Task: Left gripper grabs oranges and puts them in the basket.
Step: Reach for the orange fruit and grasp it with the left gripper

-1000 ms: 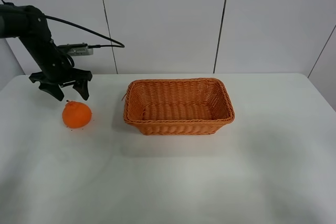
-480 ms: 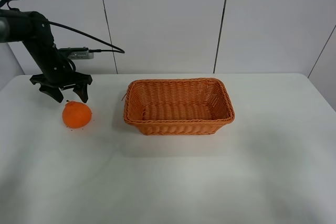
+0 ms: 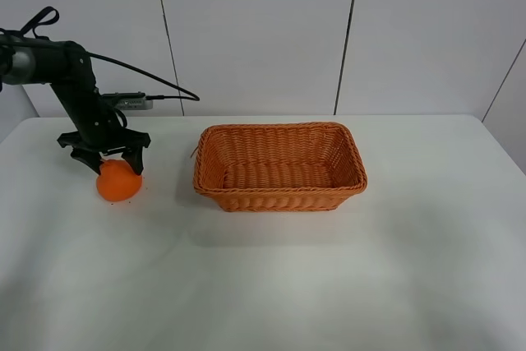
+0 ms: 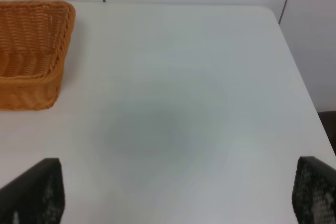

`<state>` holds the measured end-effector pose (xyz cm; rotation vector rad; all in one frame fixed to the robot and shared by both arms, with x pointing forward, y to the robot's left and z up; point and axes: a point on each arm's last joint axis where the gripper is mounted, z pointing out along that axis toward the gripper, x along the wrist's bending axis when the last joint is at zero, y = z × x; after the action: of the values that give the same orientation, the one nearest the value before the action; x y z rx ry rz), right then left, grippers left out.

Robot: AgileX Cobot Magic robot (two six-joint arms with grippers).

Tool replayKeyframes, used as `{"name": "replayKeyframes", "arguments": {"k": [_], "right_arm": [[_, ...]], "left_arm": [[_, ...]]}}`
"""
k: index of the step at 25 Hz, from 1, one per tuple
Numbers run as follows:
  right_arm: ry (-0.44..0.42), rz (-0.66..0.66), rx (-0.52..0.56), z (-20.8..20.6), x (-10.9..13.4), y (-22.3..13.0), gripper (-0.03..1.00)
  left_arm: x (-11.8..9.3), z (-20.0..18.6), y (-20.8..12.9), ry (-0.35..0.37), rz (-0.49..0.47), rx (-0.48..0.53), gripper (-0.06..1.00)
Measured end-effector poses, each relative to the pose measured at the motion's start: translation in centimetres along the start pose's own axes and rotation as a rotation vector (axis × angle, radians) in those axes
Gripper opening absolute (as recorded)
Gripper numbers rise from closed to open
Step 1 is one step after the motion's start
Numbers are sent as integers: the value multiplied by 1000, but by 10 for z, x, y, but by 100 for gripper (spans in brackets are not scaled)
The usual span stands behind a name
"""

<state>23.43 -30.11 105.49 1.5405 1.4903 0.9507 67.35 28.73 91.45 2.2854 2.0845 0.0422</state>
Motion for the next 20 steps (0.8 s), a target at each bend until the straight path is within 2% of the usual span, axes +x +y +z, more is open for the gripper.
{"name": "replayKeyframes", "arguments": {"k": [8, 10, 12, 17, 20], "right_arm": [[0, 0, 0, 0, 0, 0, 69], [0, 0, 0, 0, 0, 0, 69], [0, 0, 0, 0, 0, 0, 69], [0, 0, 0, 0, 0, 0, 69], [0, 0, 0, 0, 0, 0, 69]], "left_arm": [[2, 24, -2, 12, 11, 51, 84], [2, 27, -2, 12, 7, 58, 81], [3, 27, -2, 20, 11, 58, 70], [5, 25, -3, 21, -3, 58, 27], [9, 21, -3, 20, -16, 54, 23]]}}
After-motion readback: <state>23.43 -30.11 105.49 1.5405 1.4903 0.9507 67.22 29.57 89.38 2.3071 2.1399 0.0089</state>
